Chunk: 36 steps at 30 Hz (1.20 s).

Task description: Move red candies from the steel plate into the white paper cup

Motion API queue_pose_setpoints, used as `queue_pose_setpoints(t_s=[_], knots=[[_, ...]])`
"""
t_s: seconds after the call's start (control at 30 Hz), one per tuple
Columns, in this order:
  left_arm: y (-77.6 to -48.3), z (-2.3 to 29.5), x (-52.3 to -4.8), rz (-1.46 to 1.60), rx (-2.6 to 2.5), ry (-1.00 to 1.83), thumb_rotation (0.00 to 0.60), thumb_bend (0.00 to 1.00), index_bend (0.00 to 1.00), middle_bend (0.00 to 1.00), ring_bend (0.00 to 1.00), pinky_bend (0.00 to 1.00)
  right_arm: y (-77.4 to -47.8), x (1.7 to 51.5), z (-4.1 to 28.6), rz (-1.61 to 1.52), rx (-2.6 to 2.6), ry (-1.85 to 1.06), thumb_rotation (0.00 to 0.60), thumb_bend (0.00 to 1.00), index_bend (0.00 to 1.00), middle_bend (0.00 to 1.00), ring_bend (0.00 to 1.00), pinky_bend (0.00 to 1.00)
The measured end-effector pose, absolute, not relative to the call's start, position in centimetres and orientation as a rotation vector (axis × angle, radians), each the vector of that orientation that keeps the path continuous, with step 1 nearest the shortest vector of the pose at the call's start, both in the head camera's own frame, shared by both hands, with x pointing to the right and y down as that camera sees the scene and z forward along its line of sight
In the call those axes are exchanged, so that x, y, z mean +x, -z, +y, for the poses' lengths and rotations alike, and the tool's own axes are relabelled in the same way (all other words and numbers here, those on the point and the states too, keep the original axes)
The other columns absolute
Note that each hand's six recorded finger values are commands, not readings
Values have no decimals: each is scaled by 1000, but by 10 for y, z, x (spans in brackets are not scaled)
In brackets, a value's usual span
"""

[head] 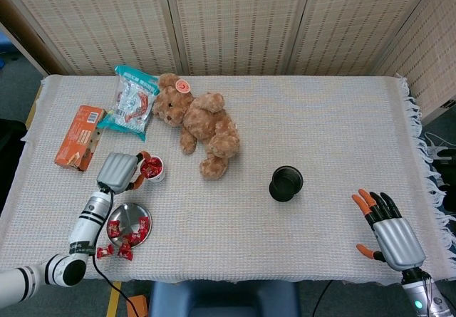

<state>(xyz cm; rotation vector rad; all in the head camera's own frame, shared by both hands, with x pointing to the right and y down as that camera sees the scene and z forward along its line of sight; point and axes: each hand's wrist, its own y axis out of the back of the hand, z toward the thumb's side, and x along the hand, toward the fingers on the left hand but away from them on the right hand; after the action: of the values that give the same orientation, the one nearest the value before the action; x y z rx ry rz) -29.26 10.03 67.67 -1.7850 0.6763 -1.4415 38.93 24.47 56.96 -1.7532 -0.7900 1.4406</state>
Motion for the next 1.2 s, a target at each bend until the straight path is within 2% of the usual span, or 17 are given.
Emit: queue_pose_setpoints(t_s=[0.33, 0.6, 0.87, 1.2], knots=[[-658, 144, -310, 651, -1826, 1402, 600, 398, 267, 897, 901, 1000, -572, 386, 247, -770, -1769, -1438, 600, 15, 0, 0, 0, 0], [-643, 225, -347, 693, -1924, 1426, 600, 391, 321, 897, 901, 1000, -572, 382, 249, -759, -1783, -1420, 600, 15, 0, 0, 0, 0], [-646, 283, -389, 775, -1871, 1557, 600, 386, 337, 896, 901, 1000, -570, 378, 253, -747, -1796, -1400, 600, 15, 0, 0, 0, 0], [-657, 325, -406, 816, -1807, 1651, 600, 377, 360, 896, 901, 1000, -568, 377, 254, -744, -1804, -1389, 600, 15, 0, 0, 0, 0]])
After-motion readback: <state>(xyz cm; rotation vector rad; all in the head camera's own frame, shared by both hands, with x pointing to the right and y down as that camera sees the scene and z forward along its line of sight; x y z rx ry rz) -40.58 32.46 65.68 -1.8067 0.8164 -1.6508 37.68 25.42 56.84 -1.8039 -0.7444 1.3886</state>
